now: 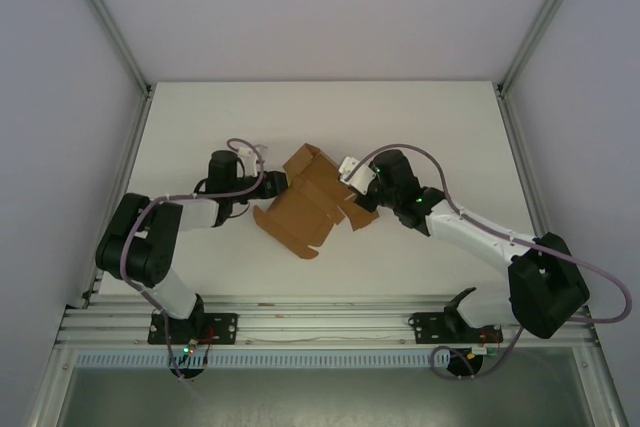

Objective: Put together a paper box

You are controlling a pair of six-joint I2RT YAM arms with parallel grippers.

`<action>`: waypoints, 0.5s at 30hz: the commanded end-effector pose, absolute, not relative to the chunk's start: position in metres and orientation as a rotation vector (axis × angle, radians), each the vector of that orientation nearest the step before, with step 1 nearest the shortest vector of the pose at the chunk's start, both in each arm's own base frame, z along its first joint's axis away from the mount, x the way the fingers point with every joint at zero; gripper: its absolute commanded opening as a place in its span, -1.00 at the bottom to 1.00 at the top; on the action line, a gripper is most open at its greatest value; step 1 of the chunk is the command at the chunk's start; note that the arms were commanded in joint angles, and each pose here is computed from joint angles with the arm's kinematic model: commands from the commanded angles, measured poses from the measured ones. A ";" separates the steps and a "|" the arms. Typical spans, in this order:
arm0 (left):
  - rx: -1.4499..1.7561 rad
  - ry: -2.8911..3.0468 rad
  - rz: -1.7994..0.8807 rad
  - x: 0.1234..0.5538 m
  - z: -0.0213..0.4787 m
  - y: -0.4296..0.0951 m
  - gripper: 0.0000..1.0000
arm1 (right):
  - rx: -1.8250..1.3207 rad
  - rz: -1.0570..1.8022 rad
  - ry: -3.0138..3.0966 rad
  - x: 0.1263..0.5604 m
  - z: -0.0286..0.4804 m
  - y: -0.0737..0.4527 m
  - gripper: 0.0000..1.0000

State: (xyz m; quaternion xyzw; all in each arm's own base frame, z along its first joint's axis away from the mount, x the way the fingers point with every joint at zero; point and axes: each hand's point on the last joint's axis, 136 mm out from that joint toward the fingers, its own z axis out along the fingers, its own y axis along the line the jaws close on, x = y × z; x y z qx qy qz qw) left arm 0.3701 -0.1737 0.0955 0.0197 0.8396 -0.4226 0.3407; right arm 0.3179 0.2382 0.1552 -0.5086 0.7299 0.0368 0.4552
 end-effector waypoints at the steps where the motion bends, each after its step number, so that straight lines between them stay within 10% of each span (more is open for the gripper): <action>1: 0.076 2.200 -1.000 0.368 0.103 -0.168 0.54 | -1.272 0.003 1.753 0.327 0.173 0.238 -1.00; 3: 0.033 2.214 -0.933 0.366 0.105 -0.158 0.99 | -1.303 -0.079 1.754 0.332 0.173 0.232 -1.00; 15: -0.288 2.200 -0.457 0.355 0.143 -0.073 1.00 | -1.591 -0.725 1.599 0.365 0.156 0.227 -1.00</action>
